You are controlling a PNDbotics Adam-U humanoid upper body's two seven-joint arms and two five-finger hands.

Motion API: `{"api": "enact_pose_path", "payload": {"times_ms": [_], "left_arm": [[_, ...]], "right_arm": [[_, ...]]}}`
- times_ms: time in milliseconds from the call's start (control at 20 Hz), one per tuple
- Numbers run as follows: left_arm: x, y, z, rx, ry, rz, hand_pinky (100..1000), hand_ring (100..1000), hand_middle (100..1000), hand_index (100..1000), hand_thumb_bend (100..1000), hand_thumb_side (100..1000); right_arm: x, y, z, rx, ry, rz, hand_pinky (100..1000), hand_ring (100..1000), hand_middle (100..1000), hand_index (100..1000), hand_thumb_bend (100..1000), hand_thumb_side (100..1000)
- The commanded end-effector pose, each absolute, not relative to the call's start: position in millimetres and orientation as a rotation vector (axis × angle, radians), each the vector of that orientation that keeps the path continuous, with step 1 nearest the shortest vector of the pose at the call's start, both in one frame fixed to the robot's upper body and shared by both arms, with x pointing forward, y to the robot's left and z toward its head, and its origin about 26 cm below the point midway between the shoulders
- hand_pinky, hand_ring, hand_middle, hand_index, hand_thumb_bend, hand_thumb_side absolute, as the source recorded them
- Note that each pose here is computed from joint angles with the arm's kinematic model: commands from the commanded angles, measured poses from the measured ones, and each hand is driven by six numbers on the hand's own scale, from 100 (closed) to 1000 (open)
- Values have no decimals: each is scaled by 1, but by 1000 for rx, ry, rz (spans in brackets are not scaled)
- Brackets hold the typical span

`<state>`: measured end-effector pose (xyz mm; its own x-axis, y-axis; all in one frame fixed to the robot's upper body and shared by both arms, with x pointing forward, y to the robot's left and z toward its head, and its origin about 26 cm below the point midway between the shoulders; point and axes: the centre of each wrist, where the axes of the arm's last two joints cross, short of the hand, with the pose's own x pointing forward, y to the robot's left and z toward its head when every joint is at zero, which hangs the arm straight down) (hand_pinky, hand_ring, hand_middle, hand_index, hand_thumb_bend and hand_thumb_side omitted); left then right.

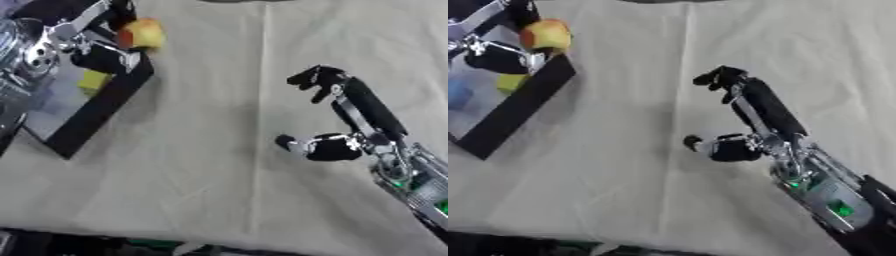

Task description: Pick up the objects with one hand, pass them to the other hand, and then place them into the box on the other side of the table.

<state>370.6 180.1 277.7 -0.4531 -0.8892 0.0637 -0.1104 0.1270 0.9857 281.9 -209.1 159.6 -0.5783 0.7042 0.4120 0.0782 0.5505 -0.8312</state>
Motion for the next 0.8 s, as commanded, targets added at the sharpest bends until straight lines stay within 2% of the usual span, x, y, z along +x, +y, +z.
{"api": "enact_pose_path", "payload": {"times_ms": [50, 800], "left_arm": [[373, 198, 289, 1053, -1688, -1350, 671, 538, 411, 432, 198, 100], [383, 245, 279, 1170, -1583, -1215, 669, 538, 410, 429, 221, 100]], "right_arm": [[281, -213, 168, -653, -2039, 1040, 575, 726, 706, 778, 643, 111], [280, -212, 167, -651, -2050, 1034, 573, 726, 704, 776, 643, 113]]}}
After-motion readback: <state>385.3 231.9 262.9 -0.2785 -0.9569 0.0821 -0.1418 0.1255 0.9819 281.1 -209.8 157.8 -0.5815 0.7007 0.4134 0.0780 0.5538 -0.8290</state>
